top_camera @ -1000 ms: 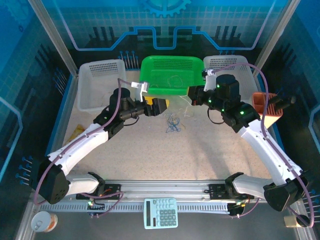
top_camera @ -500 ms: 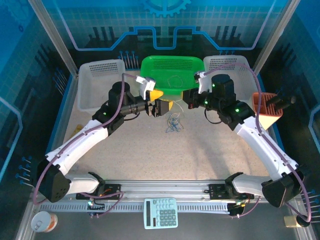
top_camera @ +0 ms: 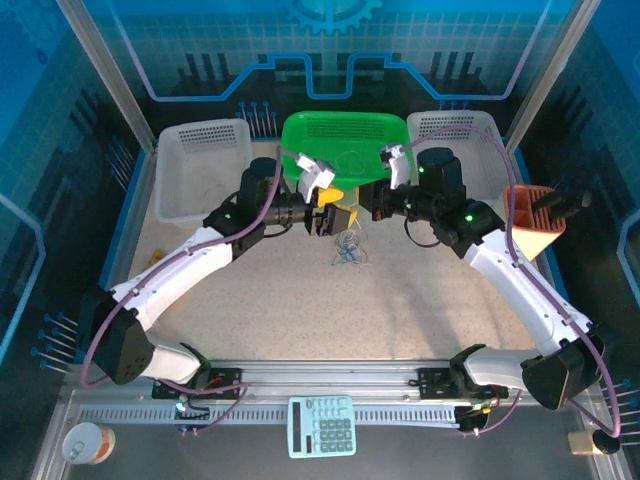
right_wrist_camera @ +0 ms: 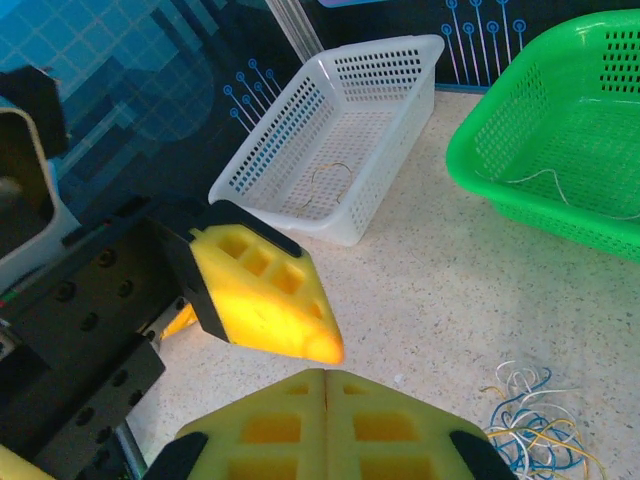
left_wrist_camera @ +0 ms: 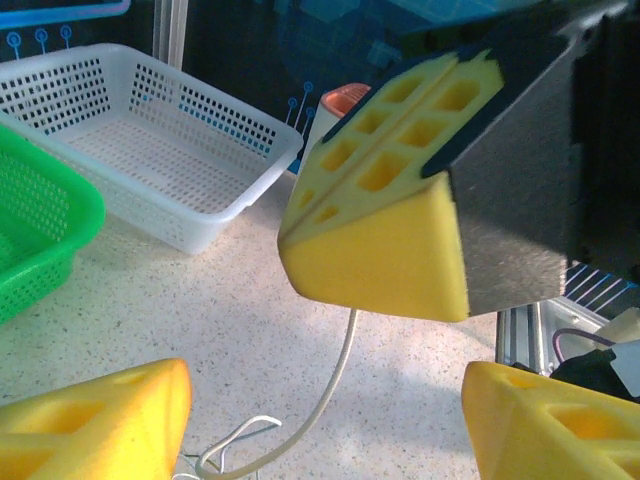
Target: Untangle the cables
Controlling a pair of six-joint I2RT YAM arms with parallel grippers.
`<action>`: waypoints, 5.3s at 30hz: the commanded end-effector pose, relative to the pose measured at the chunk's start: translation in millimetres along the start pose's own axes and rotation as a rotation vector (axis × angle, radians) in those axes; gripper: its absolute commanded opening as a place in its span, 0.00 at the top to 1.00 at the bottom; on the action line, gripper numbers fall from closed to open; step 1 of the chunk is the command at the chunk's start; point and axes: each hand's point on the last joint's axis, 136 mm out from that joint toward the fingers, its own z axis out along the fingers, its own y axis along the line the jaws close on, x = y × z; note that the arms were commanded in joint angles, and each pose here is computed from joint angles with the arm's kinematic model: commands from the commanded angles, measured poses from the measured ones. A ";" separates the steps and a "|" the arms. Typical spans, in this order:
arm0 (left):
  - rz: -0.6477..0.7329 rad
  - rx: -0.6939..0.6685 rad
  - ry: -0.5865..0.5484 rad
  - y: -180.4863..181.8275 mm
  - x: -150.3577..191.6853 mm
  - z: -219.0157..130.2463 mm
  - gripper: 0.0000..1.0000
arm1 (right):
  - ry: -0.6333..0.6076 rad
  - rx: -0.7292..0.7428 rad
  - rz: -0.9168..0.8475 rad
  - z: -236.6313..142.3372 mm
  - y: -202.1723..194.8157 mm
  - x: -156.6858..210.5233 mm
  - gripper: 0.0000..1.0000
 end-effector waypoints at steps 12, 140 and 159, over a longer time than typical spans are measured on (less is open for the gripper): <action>0.009 0.103 -0.028 -19.8 -10.4 11.6 0.57 | -0.065 -0.040 -0.013 -14.1 20.0 -16.7 1.00; 0.050 -0.098 -0.681 -75.8 -221.5 -133.0 1.00 | 0.102 0.337 0.041 12.0 -121.0 179.0 0.06; 0.085 -0.294 -0.653 59.6 -238.6 -92.8 1.00 | 0.087 0.320 0.111 2.5 -106.5 162.3 0.07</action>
